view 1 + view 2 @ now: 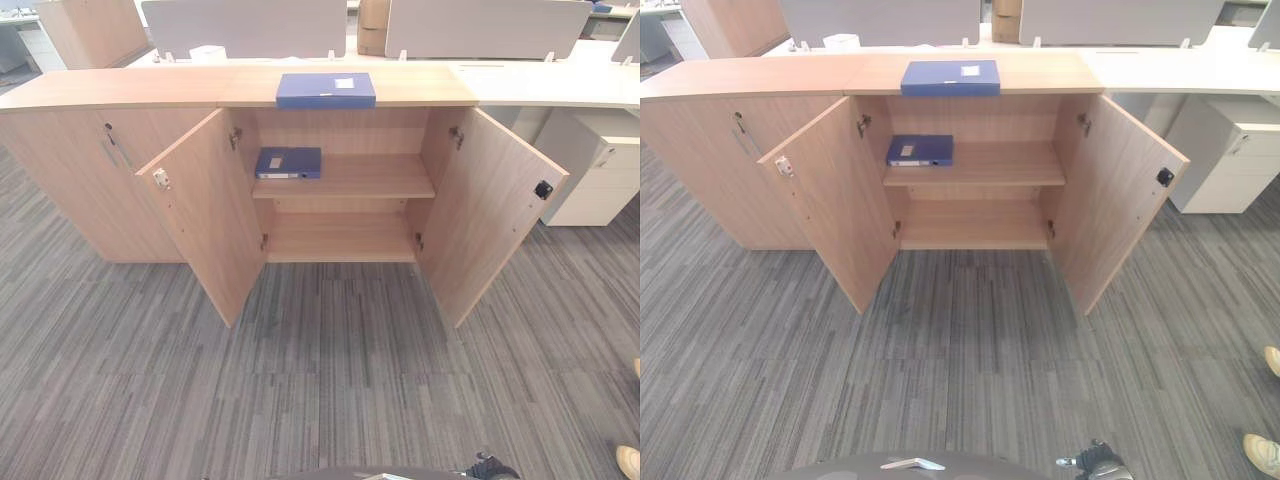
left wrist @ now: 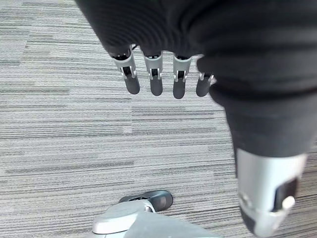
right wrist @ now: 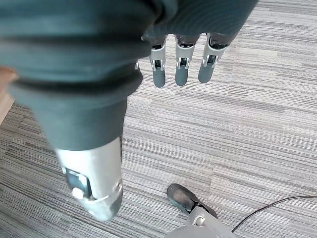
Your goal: Put the empty folder in the office cabinet
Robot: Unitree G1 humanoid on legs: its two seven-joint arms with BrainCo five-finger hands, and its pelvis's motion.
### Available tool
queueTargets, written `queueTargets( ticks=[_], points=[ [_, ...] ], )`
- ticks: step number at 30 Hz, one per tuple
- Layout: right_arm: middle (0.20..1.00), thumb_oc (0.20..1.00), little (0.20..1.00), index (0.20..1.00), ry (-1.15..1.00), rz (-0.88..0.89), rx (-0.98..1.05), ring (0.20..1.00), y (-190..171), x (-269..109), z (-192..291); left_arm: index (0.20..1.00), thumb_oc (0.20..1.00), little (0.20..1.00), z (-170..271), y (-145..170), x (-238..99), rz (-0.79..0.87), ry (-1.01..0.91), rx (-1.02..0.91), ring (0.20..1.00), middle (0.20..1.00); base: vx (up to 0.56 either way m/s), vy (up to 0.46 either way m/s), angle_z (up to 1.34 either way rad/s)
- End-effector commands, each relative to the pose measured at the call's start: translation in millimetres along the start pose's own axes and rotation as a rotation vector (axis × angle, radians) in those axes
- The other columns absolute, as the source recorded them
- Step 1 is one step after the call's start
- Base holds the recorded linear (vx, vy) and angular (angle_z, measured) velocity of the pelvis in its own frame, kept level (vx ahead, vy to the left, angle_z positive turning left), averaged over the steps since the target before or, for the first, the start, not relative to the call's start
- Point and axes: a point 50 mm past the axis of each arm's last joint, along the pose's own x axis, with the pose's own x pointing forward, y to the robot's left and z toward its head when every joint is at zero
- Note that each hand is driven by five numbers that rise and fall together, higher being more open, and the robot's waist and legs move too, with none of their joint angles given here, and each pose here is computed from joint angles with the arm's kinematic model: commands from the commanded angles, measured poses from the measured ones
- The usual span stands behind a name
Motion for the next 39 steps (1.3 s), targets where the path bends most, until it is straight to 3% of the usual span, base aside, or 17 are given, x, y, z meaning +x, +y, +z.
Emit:
queueTargets(
  ticks=[1,39],
  points=[
    [1.0,1.0,1.0,1.0,-0.006,-0.036,-0.064,1.0,-13.8,0.2,9.7,1.0,1.0,1.0,-2.1,13.4,0.4,0.045,0.033,-0.015,1.0,1.0,0.0,0.0,0.0],
    [1.0,1.0,1.0,1.0,-0.006,-0.029,-0.097,1.0,-12.5,0.4,12.4,1.0,1.0,1.0,-3.0,11.9,0.5,0.031,0.042,-0.005,1.0,1.0,0.0,-0.001,0.0]
  ],
)
